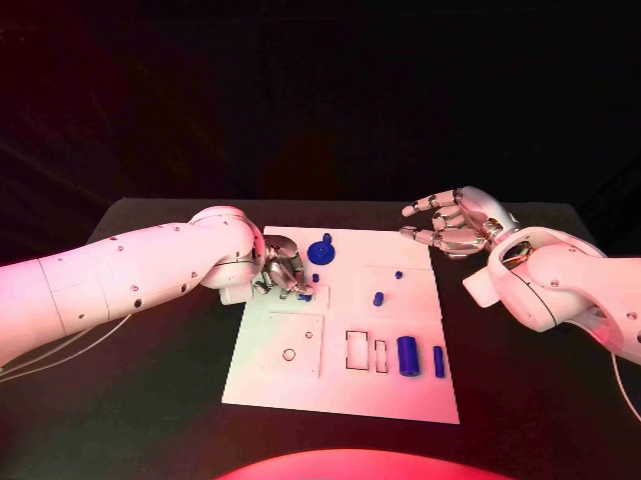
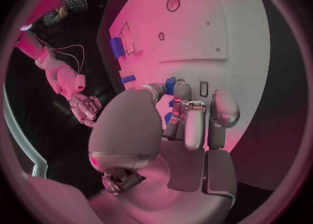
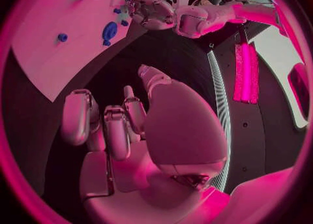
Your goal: Assemble the parts on the task board
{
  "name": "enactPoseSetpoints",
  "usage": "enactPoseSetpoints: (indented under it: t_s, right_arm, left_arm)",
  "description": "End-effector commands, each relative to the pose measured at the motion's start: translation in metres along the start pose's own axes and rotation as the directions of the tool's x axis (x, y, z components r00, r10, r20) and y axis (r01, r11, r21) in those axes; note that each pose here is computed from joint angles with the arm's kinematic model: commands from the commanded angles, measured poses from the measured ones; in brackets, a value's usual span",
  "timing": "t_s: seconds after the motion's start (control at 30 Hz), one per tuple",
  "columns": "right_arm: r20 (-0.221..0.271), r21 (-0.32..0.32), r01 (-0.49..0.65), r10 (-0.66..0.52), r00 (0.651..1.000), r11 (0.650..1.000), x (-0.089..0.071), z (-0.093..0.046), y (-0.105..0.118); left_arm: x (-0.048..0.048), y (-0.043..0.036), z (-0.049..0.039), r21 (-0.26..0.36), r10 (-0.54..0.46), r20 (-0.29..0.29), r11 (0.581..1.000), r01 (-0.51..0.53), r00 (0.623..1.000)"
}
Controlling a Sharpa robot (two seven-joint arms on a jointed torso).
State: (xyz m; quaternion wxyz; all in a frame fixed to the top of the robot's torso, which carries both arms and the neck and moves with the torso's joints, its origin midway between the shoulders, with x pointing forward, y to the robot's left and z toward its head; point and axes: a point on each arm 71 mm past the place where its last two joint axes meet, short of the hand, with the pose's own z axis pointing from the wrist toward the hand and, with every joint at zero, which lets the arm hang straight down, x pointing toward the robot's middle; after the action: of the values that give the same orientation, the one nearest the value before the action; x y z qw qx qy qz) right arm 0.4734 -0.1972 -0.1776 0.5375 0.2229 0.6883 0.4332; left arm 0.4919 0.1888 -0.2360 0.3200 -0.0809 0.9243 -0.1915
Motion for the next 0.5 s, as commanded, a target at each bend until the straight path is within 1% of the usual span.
enactPoseSetpoints:
  t_s: [0.03,0.2,0.33,0.5]
  right_arm:
    - [-0.018,0.0,0.001,-0.001,1.0,1.0,0.002,0.0002,-0.0001]
    - [-0.02,0.003,0.001,-0.001,1.0,1.0,0.0023,0.0002,-0.0007]
    - [-0.02,0.005,0.001,-0.001,1.0,1.0,0.0022,0.0001,-0.0011]
    - [-0.021,0.006,0.002,-0.001,1.0,1.0,0.0023,0.0,-0.0014]
  left_arm:
    - [-0.0001,-0.0014,-0.0009,0.024,-0.038,0.008,0.999,0.038,0.999]
    - [-0.0008,0.0013,-0.0038,0.023,-0.048,0.021,0.999,0.047,0.999]
    - [-0.002,0.0041,-0.0069,0.021,-0.049,0.042,0.999,0.048,0.998]
    - [-0.0032,0.0051,-0.0091,0.018,-0.037,0.07,0.999,0.036,0.997]
